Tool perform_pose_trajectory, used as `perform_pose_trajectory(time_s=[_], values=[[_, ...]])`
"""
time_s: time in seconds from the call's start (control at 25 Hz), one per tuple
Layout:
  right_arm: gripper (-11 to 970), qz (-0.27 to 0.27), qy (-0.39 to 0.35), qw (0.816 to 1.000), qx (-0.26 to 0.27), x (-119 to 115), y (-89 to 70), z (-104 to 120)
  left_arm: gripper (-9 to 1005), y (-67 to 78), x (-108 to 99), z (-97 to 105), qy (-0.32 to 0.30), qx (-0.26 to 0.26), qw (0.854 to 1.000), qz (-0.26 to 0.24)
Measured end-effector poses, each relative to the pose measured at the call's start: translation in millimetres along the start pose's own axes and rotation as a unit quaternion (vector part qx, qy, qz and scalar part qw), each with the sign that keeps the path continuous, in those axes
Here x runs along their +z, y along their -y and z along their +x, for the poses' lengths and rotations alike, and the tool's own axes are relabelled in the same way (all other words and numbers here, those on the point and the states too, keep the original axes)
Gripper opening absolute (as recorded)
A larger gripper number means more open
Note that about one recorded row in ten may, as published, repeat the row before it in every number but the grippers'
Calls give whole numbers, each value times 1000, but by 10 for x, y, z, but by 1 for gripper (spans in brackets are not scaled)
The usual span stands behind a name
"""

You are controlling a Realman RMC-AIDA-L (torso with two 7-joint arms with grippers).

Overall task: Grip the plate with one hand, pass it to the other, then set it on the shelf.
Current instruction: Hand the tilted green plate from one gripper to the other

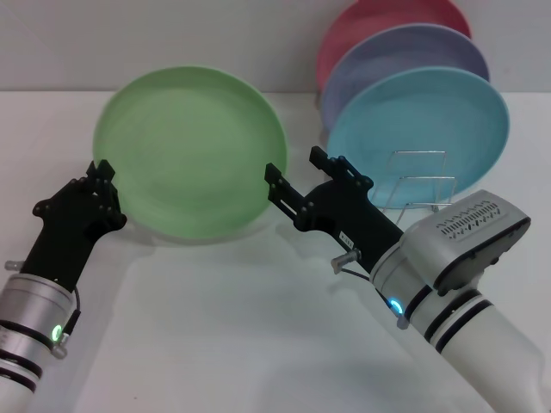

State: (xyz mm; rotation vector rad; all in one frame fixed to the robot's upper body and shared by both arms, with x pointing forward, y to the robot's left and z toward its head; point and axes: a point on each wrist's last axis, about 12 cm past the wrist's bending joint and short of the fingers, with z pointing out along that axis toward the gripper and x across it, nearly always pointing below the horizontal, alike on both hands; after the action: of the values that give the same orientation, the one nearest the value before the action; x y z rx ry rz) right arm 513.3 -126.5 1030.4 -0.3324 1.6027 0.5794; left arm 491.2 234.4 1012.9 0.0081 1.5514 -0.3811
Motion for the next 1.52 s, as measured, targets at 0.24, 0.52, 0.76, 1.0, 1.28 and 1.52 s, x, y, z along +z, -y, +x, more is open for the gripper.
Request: perform_pose_trajectory(time_s=[0.24, 0.52, 0.76, 1.0, 1.28, 1.52], values=[[726, 4, -7, 1000, -3, -51, 27, 45, 62, 91, -22, 28, -1, 11, 1000, -5], [726, 7, -15, 1000, -9, -104, 58, 93, 64, 204, -54, 49, -2, 23, 1000, -21], [726, 9, -18, 1000, -12, -121, 77, 108, 66, 300, -80, 77, -9, 36, 999, -26], [726, 8, -23, 1000, -15, -114, 90, 115, 67, 360, -146, 107, -13, 46, 999, -23], [726, 8, -24, 1000, -15, -113, 89, 115, 69, 364, -177, 121, -16, 57, 998, -24], [726, 8, -23, 1000, -15, -110, 85, 114, 71, 377, -187, 122, -16, 61, 998, -25]])
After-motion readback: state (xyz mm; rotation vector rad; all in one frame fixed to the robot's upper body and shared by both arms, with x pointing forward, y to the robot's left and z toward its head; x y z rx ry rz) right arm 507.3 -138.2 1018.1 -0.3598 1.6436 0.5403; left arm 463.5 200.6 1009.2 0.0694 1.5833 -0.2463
